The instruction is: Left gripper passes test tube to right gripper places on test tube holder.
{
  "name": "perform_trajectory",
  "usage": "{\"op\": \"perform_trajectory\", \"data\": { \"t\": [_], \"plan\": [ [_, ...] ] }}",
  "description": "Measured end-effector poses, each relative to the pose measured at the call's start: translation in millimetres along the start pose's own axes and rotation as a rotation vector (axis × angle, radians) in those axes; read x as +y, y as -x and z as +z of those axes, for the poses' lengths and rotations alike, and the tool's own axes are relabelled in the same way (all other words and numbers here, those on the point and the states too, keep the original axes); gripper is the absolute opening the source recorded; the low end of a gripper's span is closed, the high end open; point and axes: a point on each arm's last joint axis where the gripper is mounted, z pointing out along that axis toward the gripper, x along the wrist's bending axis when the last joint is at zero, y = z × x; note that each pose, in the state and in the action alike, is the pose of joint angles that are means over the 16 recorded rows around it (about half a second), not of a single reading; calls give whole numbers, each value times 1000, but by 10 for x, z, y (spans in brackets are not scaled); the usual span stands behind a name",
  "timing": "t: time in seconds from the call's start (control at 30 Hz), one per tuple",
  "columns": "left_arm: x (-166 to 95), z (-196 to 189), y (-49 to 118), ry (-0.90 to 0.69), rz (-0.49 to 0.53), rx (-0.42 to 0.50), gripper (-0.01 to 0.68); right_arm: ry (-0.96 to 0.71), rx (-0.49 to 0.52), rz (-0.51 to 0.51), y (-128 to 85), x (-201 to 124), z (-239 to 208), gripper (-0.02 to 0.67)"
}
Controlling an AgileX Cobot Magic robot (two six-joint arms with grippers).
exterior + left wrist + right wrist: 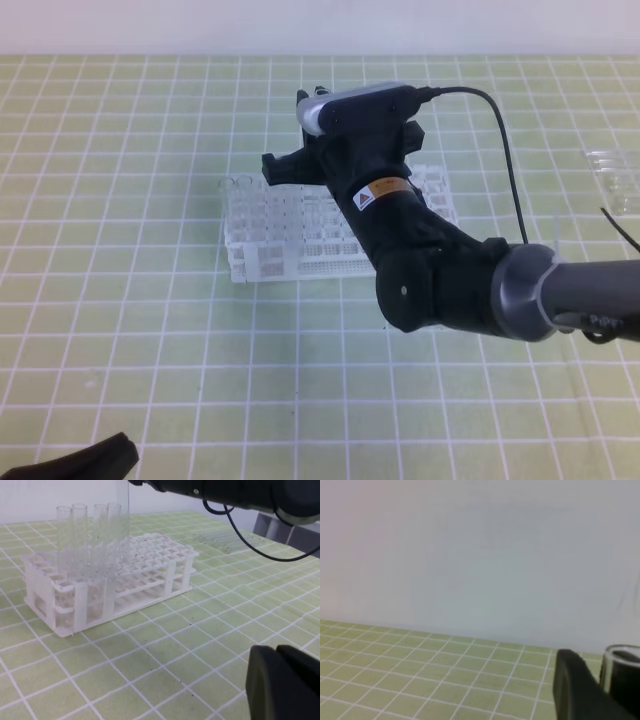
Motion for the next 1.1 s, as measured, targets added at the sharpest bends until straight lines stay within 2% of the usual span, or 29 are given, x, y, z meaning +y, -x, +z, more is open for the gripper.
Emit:
{"op": "perform_trajectory", "data": {
  "t": [1.1],
  "plan": [
    [2, -1, 0, -1, 0, 0, -1, -19, 26, 24, -22, -119, 5, 82]
  ]
}}
